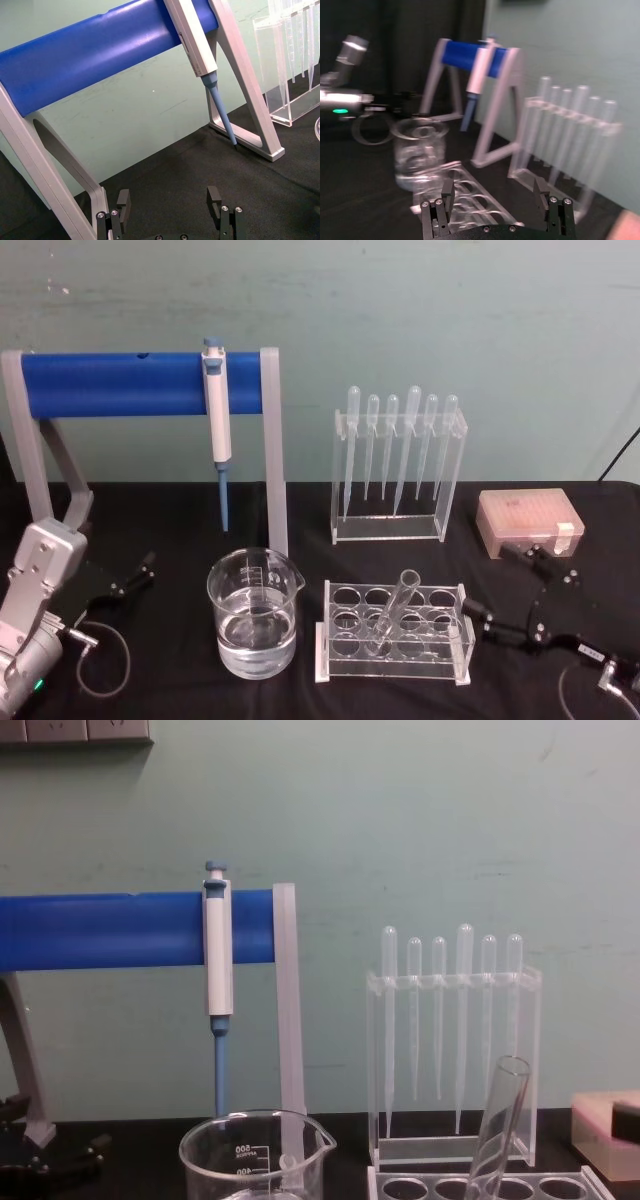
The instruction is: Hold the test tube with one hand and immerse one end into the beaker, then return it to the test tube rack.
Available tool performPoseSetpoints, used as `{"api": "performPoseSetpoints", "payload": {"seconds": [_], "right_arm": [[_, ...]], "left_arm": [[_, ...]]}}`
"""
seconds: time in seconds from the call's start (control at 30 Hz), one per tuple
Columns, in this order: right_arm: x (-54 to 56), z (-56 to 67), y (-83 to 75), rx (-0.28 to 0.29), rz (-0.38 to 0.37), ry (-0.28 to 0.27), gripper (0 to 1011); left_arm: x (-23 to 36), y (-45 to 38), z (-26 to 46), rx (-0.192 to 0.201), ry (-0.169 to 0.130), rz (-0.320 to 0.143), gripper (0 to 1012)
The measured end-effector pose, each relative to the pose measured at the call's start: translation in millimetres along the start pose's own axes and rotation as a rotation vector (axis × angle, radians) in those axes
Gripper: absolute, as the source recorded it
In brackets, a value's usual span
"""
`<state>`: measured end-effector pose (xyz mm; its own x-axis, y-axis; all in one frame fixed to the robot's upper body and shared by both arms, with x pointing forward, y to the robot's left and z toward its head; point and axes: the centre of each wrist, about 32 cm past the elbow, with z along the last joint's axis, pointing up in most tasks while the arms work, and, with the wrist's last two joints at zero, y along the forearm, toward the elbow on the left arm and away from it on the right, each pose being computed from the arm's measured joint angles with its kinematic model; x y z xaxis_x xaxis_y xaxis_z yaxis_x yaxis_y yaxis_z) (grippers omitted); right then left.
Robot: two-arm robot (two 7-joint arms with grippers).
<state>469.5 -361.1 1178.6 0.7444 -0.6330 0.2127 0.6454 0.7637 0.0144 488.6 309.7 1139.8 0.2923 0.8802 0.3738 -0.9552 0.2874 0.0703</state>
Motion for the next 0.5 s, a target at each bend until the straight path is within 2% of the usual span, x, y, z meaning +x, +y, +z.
{"api": "performPoseSetpoints", "payload": {"seconds": [0.1,0.2,0.23,0.37,0.5], "right_arm": [[5.3,-3.8,2.2,0.017,0.103,0.018,1003],[7.8,-8.9,9.6,0.037,0.169,0.025,1003],[7.8,-8.9,9.6,0.037,0.169,0.025,1003],[10.4,-15.4,24.9,0.061,0.229,0.034,1003],[12.8,-19.0,38.3,0.07,0.258,0.041,1003]], "left_arm": [[0.0,0.0,0.0,0.0,0.0,0.0,1000],[0.0,0.0,0.0,0.0,0.0,0.0,1000],[0.0,0.0,0.0,0.0,0.0,0.0,1000],[0.0,0.0,0.0,0.0,0.0,0.0,1000],[0.0,0.0,0.0,0.0,0.0,0.0,1000]]}}
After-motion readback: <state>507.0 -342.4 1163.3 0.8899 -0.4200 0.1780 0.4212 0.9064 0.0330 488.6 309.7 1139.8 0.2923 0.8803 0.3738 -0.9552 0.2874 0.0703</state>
